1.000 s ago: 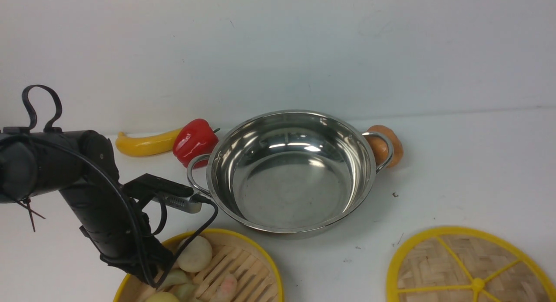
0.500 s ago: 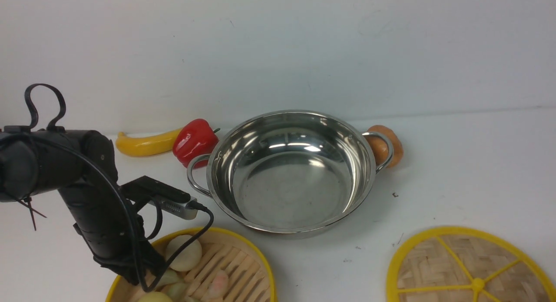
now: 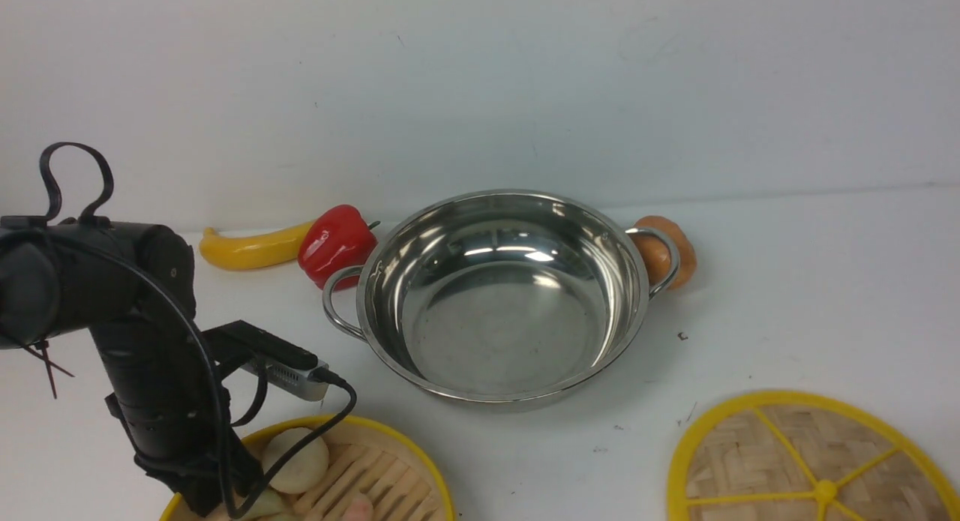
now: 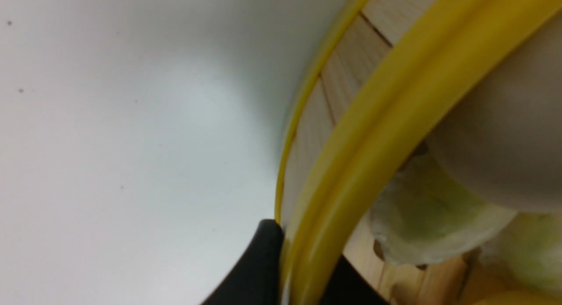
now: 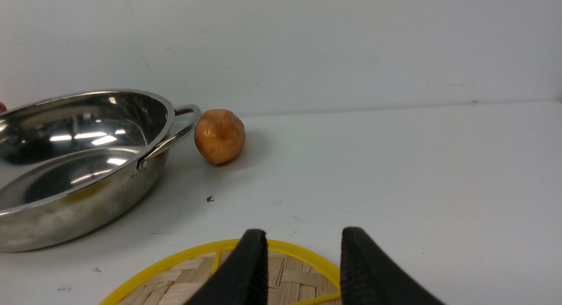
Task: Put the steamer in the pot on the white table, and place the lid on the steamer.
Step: 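Grasp the rim of the steamer basket holding the buns with the left gripper, then place the bamboo steamer basket with dumplings into the steel pot with the left gripper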
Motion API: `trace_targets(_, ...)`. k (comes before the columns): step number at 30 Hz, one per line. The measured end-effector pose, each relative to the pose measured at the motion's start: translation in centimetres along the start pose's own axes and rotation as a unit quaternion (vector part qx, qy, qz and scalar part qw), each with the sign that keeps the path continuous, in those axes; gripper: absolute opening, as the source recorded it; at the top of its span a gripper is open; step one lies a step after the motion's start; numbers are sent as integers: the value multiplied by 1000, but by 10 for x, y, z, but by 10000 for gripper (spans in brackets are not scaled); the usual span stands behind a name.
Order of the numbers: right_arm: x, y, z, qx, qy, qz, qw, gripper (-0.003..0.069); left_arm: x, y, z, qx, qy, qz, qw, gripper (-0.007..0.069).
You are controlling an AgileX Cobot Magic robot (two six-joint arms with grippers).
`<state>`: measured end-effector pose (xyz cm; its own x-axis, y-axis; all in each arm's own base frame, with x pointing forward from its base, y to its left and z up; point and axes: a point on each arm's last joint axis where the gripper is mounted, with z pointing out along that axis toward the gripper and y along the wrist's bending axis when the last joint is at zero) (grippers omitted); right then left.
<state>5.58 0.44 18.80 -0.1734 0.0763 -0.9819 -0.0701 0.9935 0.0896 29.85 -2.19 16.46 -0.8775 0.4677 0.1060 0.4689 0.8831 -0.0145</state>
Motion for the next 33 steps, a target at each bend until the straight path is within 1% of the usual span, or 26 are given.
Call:
trace_targets(5, 0, 0, 0, 0, 0, 0, 1000, 249, 14, 3, -23, -17, -8, -2, 1000, 30)
trace_targets(9, 0, 0, 0, 0, 0, 0, 1000, 249, 24, 6, -36, -19, -21, -16, 999, 30)
trace_targets(13, 0, 0, 0, 0, 0, 0, 1000, 249, 34, 4, -57, -12, -61, -26, 998, 30)
trace_targets(18, 0, 0, 0, 0, 0, 0, 1000, 249, 37, -5, -82, 17, -90, -35, 995, 30)
trace_targets(21, 0, 0, 0, 0, 0, 0, 1000, 249, 34, -4, -99, 17, -110, -36, 993, 30)
trace_targets(30, 0, 0, 0, 0, 0, 0, 1000, 249, 17, 7, -162, -23, -208, -56, 976, 30)
trace_targets(33, 0, 0, 0, 0, 0, 0, 1000, 249, 5, 12, -179, -31, -233, -63, 970, 30)
